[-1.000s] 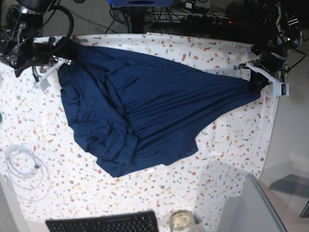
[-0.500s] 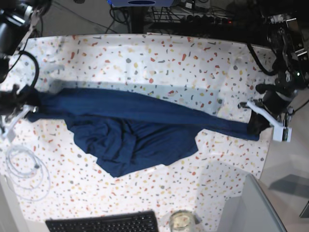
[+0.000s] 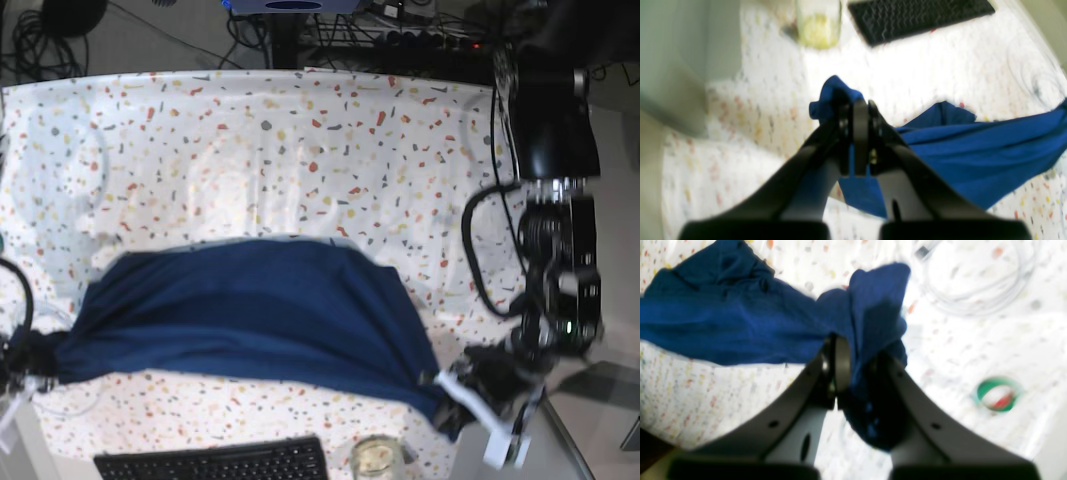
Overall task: Layout the t-shirt on the table in an organized manner, then fold the t-shirt properly
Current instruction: 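Lift the shirt with both grippers and swing it across the cloth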
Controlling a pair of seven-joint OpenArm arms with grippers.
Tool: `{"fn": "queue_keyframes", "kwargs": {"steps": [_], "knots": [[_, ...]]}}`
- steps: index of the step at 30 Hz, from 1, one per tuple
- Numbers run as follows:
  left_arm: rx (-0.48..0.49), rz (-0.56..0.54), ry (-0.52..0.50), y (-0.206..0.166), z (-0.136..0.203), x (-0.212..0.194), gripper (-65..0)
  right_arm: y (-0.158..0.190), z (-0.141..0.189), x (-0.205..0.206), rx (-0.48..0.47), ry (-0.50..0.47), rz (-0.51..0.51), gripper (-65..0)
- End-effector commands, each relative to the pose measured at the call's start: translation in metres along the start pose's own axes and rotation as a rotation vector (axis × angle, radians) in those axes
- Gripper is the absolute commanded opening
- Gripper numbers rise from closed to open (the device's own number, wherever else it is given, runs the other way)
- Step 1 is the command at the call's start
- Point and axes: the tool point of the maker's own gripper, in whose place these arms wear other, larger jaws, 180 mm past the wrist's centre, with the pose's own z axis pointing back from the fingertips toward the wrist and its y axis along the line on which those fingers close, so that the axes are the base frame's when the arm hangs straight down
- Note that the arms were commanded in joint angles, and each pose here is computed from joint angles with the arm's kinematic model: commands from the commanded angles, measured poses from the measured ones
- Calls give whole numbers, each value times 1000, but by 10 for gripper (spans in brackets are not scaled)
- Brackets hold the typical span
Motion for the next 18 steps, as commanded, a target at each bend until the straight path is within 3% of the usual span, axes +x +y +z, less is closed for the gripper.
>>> {"fn": "queue_keyframes", "kwargs": {"steps": [1, 5, 11, 15, 18], "knots": [[-26, -32, -88, -8, -3, 40, -650, -10, 22, 33, -32, -84, 14, -650], [-60, -46, -178, -20, -18, 108, -650, -21, 57, 89, -94, -196, 67, -650], [-98, -51, -315, -38, -16, 200, -650, -30, 148, 167, -163, -426, 104, -650], [-113, -30, -385, -43, -6, 230, -650, -41, 190, 185, -192, -507, 95, -650], [-111, 14, -426, -39, 4, 234, -650, -51, 196, 177, -228, -501, 107, -650]]}}
